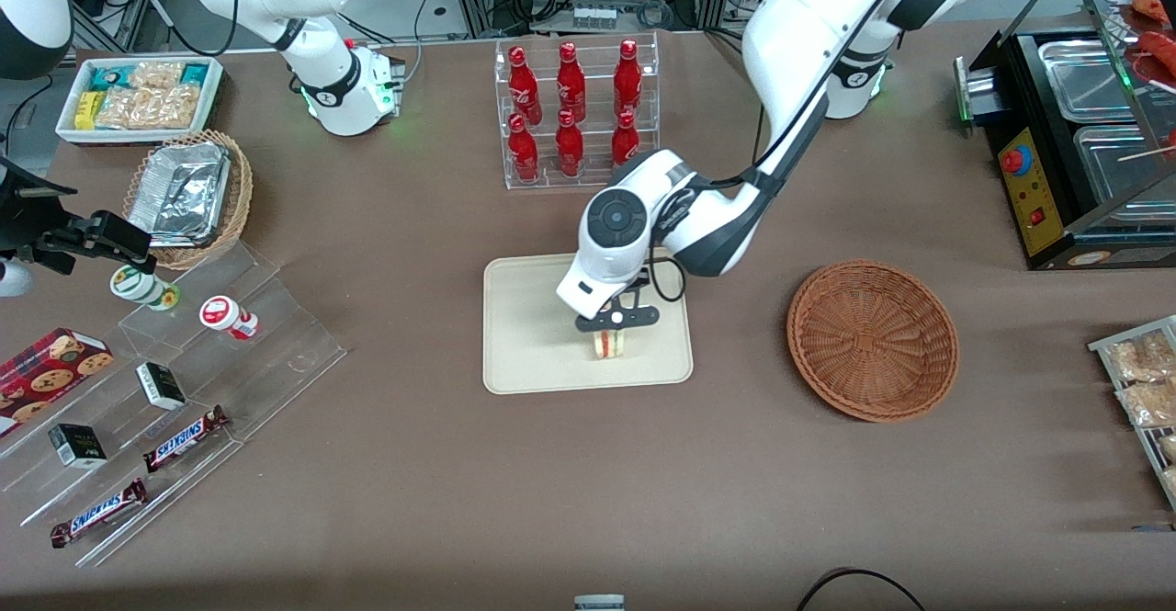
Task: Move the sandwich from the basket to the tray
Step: 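Carry the sandwich with the left gripper over the cream tray, then lower the sandwich onto the tray and open the left gripper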
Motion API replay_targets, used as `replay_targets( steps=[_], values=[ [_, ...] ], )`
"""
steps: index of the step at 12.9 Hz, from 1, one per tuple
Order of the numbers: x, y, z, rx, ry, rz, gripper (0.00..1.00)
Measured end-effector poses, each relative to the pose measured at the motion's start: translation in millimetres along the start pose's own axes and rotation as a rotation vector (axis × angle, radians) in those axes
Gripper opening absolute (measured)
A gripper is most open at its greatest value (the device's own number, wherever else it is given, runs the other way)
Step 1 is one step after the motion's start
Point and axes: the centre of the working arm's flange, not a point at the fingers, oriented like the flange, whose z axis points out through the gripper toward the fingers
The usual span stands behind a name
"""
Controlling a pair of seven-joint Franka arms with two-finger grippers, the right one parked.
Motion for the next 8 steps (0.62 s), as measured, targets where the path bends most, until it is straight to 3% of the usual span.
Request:
replay_targets(
  steps=[8],
  values=[
    [-5, 23, 23, 0.01, -0.025, -0.07, 0.15]
  ],
)
